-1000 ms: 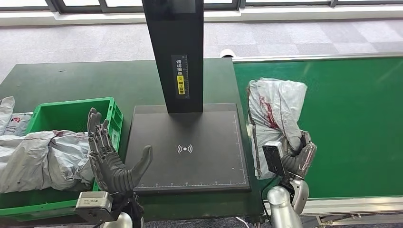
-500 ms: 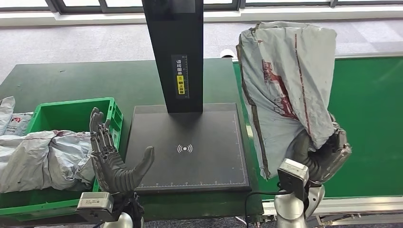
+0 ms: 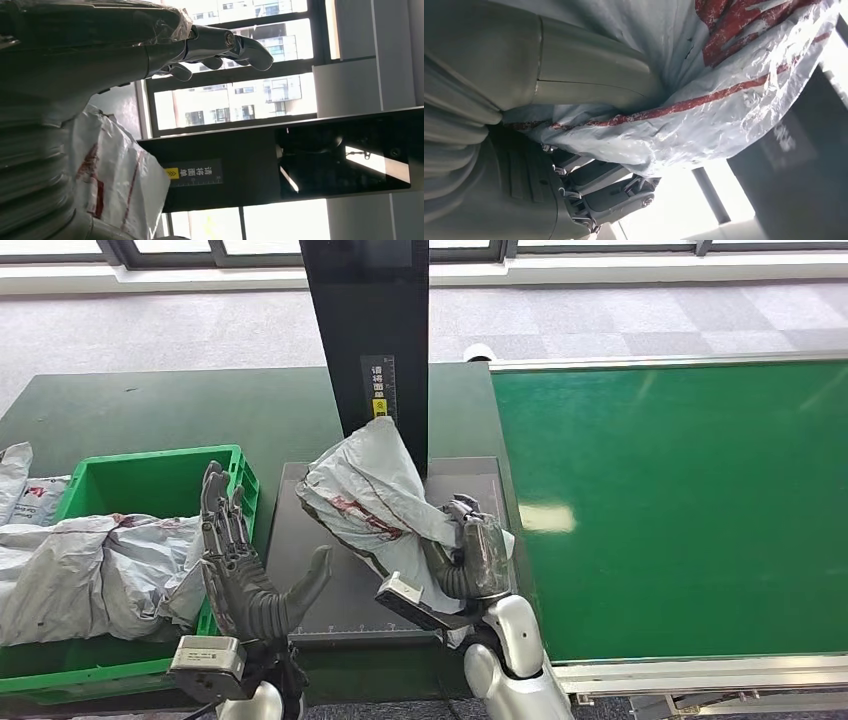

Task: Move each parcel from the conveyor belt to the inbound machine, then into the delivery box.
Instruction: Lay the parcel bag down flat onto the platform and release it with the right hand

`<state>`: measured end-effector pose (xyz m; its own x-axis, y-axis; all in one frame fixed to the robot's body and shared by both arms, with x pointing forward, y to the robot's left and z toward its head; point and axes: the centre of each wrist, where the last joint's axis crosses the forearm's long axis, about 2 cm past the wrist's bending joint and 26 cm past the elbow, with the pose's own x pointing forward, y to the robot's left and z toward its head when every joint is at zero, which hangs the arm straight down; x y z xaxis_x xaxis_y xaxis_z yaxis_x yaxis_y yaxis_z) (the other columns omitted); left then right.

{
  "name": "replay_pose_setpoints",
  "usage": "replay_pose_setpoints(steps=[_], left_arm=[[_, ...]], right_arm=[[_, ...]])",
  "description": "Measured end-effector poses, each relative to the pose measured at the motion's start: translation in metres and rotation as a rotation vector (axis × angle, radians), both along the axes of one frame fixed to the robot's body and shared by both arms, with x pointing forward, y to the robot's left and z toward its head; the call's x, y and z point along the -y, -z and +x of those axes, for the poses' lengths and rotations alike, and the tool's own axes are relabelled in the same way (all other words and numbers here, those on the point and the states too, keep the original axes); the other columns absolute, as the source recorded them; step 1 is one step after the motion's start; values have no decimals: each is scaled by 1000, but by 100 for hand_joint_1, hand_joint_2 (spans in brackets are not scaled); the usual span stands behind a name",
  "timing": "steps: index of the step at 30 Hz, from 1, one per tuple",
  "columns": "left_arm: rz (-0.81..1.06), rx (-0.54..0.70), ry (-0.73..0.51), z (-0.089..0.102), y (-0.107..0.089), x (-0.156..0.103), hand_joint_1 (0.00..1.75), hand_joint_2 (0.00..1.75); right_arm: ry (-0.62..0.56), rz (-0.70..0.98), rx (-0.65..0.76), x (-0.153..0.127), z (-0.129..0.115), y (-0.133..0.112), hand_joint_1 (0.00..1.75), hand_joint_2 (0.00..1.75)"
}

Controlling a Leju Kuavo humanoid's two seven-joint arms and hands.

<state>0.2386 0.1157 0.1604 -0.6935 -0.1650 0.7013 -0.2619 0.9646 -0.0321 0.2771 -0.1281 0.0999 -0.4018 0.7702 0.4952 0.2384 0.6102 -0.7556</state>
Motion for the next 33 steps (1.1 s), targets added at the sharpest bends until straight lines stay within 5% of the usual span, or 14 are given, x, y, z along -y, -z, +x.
replay_pose_setpoints(steps=[11, 15, 33], left_arm=[[1, -6, 1, 1, 1, 1, 0, 175], [1, -7, 4, 1, 2, 1, 0, 175], [12, -12, -4, 2, 4, 2, 0, 175]], right_arm=[[-55, -35, -91, -21, 9, 14, 166, 175], [-50, -38, -108, -23, 11, 20, 0, 175], [-6, 210, 83, -5, 14, 5, 0, 175]])
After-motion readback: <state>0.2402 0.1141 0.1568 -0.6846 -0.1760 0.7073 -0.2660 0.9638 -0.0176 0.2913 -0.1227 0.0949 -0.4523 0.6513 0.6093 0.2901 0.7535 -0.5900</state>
